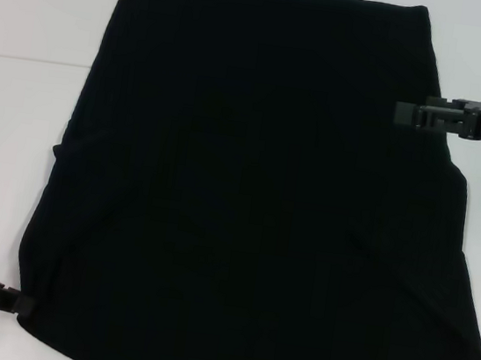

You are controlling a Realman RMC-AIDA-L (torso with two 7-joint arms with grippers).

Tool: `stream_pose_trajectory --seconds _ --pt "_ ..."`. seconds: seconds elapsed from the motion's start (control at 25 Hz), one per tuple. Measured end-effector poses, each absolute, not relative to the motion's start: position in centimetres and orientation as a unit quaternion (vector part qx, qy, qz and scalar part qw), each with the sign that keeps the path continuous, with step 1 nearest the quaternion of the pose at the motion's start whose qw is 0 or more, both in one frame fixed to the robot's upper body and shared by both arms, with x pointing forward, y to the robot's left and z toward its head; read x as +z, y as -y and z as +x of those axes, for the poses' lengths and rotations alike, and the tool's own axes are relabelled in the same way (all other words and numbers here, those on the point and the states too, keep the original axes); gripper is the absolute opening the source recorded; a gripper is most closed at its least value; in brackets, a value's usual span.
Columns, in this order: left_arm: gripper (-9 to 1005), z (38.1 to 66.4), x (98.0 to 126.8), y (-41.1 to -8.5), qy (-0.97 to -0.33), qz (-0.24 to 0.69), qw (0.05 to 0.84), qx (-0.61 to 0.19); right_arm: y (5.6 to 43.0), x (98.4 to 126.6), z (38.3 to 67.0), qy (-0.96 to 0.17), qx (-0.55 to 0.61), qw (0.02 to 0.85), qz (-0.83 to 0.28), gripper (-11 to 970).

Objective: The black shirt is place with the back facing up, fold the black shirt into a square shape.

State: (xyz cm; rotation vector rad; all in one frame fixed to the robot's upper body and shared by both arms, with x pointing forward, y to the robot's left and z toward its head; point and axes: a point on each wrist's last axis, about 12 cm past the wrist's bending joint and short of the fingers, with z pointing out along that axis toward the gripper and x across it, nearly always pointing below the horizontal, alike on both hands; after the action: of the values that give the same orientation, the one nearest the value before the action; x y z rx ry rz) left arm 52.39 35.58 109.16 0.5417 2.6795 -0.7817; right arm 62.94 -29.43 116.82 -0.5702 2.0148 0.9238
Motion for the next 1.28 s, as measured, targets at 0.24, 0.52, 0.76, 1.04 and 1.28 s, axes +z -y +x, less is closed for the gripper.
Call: stream_pose_trajectory --seconds 0.24,0.52,0.76,1.04,1.28 --pt "162 52.6 109.2 -35.5 -0.932 0.189 0.151 -0.269 29.5 116.8 62.9 -0.801 0.369 0.415 -0.225 925" --pt "63 52.7 109.4 -35.5 -0.93 0.187 0.159 -0.272 30.3 116.3 62.7 -0.82 0.355 0.394 -0.215 920" --pt "66 52.8 109.4 -35.4 -0.93 0.189 0.158 -0.273 31.8 116.0 62.1 -0.834 0.352 0.379 -0.19 917" --pt "68 52.9 109.4 -35.0 -0.929 0.192 0.15 -0.279 32.0 116.0 62.1 -0.831 0.353 0.386 -0.188 913" --pt "132 53.2 109.6 -35.1 -0.93 0.186 0.15 -0.279 31.8 116.2 62.3 -0.829 0.353 0.389 -0.191 909"
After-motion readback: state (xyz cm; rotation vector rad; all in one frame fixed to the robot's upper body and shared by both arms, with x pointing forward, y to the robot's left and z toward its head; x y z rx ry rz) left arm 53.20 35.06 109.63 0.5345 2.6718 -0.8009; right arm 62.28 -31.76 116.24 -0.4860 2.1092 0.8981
